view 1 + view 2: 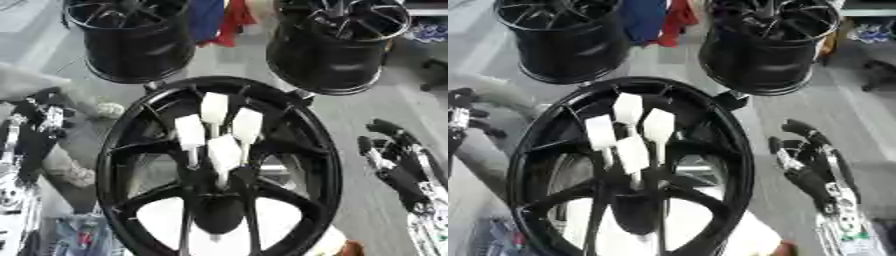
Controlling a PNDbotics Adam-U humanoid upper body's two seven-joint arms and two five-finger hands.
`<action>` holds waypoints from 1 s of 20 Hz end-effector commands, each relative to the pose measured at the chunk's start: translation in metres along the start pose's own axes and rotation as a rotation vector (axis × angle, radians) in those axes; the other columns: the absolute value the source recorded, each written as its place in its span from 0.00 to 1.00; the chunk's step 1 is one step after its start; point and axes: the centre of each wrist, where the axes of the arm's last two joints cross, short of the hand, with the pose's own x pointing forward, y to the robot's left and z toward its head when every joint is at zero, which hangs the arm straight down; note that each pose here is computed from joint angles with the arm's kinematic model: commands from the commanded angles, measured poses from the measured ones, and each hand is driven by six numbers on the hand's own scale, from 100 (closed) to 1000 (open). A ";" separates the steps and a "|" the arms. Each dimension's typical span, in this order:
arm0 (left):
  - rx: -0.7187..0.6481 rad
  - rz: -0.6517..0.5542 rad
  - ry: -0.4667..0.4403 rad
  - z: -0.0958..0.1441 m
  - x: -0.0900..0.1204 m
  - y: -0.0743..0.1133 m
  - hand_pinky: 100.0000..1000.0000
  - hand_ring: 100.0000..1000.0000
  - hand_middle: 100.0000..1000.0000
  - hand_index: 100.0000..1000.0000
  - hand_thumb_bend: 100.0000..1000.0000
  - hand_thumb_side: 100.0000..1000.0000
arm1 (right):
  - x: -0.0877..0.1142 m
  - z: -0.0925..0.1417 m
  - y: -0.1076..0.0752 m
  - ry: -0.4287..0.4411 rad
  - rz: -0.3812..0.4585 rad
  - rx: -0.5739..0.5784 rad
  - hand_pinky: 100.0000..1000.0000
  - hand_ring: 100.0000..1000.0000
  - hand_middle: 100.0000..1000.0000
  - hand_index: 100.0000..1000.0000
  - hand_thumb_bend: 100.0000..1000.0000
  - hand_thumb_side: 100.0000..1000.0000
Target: Pull the pin out of the wheel hub.
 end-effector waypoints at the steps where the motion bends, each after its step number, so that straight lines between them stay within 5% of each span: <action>1: 0.000 -0.014 -0.043 -0.006 0.011 0.004 0.50 0.57 0.64 0.76 0.04 0.51 | 0.007 -0.003 -0.004 -0.027 0.010 -0.003 0.59 0.61 0.75 0.81 0.28 0.23; 9: -0.036 -0.101 -0.105 -0.014 0.025 0.028 0.51 0.57 0.64 0.77 0.06 0.49 | 0.006 -0.004 -0.003 -0.025 0.011 0.002 0.59 0.61 0.75 0.81 0.27 0.23; 13: -0.126 -0.261 -0.206 -0.028 0.052 0.060 0.51 0.57 0.65 0.77 0.07 0.48 | 0.007 -0.004 -0.004 -0.025 0.016 0.005 0.59 0.61 0.75 0.81 0.28 0.22; 14: -0.161 -0.320 -0.237 -0.033 0.062 0.069 0.52 0.57 0.65 0.78 0.05 0.55 | 0.006 -0.003 -0.005 -0.023 0.018 0.006 0.59 0.61 0.75 0.81 0.28 0.22; 15: -0.199 -0.378 -0.263 -0.039 0.071 0.078 0.53 0.58 0.65 0.78 0.08 0.47 | 0.006 -0.003 -0.005 -0.021 0.020 0.007 0.59 0.61 0.75 0.81 0.28 0.22; 20: -0.450 -0.644 -0.378 -0.069 0.117 0.103 0.57 0.60 0.68 0.80 0.10 0.47 | 0.005 -0.002 -0.006 -0.015 0.028 0.020 0.59 0.61 0.75 0.81 0.28 0.22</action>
